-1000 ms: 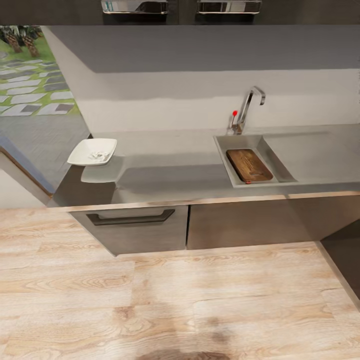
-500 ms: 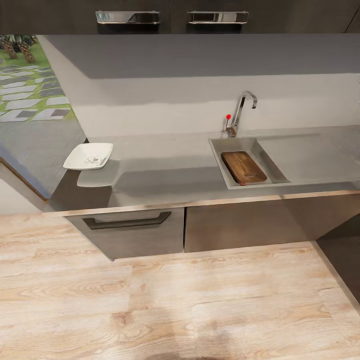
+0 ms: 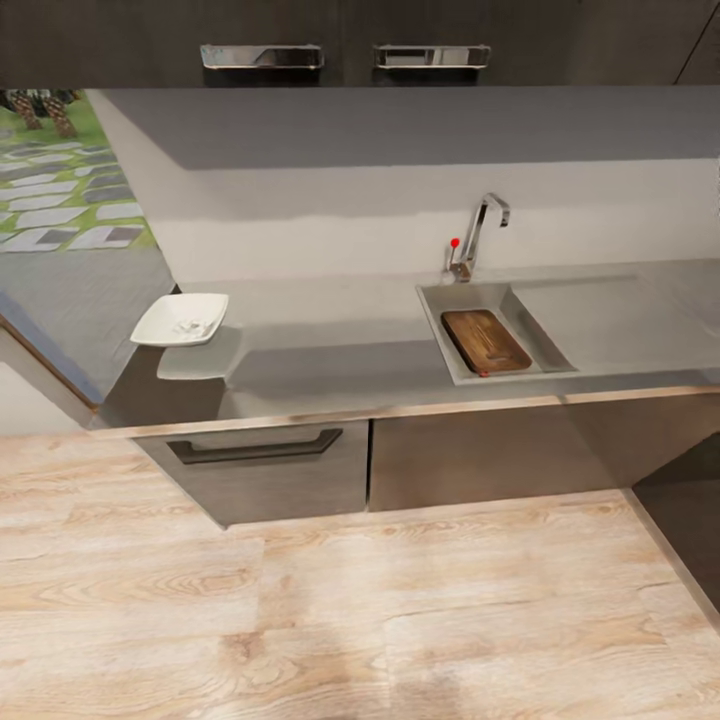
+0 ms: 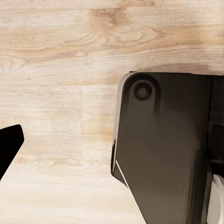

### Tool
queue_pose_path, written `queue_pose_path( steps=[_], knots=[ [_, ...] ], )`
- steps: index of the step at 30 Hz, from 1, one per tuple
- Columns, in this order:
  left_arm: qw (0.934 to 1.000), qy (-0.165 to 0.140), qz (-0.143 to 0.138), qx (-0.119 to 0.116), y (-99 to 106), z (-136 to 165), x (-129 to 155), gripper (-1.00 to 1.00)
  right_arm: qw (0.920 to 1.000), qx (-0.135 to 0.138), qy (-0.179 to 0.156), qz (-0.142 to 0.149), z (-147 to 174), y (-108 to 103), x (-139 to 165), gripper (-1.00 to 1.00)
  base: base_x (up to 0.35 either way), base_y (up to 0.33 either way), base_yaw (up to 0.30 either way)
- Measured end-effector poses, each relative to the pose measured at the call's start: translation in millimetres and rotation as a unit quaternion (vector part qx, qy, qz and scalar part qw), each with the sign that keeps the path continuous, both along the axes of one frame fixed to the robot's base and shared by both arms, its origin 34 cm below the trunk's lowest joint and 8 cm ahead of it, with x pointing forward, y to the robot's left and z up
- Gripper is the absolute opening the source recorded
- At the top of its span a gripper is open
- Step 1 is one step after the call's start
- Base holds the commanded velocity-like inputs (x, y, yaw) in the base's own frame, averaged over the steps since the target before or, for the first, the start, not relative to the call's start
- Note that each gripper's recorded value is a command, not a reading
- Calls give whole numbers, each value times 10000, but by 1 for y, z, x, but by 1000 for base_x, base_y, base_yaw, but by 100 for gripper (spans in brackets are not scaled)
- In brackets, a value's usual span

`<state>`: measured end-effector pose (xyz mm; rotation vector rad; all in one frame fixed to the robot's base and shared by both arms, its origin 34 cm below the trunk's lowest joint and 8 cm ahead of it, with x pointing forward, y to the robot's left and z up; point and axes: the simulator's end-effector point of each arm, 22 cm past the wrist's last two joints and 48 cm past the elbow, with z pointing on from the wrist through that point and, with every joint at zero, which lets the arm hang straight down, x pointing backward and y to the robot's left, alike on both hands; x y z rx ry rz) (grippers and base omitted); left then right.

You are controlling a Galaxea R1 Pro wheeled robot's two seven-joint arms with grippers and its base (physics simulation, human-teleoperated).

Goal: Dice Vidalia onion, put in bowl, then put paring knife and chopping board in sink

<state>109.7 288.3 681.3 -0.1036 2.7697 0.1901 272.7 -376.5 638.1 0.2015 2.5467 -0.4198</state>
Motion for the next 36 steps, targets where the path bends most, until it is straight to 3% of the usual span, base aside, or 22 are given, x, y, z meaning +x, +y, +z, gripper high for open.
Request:
queue_pose_path(
  steps=[16, 20, 25, 32, 36],
  knots=[
    [10000, -67, 13, 18, 1, 0, 3, 100, 9999, 45, -93, 13, 3, 5, 7, 100, 0, 0, 0],
    [9999, -141, 19, 22, 0, 0, 9, 100, 9998, 127, -122, -16, 2, 17, 9, 100, 0, 0, 0],
    [9996, -276, 11, 43, 3, 1, 21, 100, 9997, 115, -221, -27, 4, 18, 16, 100, 0, 0, 0],
    [9994, -270, -10, 228, 29, 3, 19, 100, 9989, 70, -473, -1, 12, 18, 34, 100, 0, 0, 0],
    [9985, -262, 184, 436, 53, 5, 15, 100, 9981, 141, -596, -9, 14, 30, 40, 100, 0, 0, 0]
  ],
)
